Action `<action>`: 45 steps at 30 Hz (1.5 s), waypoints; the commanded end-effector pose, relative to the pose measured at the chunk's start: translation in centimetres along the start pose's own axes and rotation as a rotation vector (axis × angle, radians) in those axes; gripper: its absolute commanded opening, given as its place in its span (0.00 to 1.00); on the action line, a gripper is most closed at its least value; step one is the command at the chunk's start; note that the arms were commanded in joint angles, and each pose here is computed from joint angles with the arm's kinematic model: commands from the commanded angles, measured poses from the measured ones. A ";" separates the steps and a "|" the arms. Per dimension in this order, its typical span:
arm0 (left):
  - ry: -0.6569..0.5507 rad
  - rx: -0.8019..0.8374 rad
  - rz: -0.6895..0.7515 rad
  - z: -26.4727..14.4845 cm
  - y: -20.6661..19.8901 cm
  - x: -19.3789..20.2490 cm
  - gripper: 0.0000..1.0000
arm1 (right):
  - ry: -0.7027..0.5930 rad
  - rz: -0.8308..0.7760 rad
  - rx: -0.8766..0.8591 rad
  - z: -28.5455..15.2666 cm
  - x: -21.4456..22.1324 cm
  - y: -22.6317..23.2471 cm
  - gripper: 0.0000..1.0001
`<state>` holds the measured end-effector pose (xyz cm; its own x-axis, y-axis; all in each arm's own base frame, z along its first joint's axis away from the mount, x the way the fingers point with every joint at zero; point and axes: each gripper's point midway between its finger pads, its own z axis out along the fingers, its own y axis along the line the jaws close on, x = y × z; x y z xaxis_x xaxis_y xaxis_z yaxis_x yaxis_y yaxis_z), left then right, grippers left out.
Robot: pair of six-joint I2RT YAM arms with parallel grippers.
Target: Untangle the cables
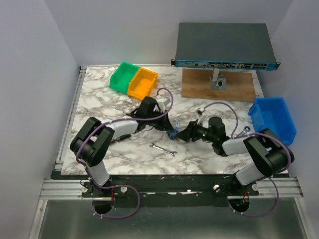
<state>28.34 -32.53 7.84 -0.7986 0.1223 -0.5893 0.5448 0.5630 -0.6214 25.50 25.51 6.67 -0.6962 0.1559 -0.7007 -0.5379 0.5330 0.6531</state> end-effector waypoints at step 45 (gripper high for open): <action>-0.679 -0.643 -0.278 -17.9 11.6 -3.0 0.00 | -0.917 0.299 1.106 -19.5 -7.8 -11.6 0.01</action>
<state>31.76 -16.94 12.15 -0.5827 -0.3773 -0.7198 0.1774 0.8053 -0.5657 29.70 6.64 11.09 -0.1007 0.6260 -0.7733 0.3233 0.7556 0.5697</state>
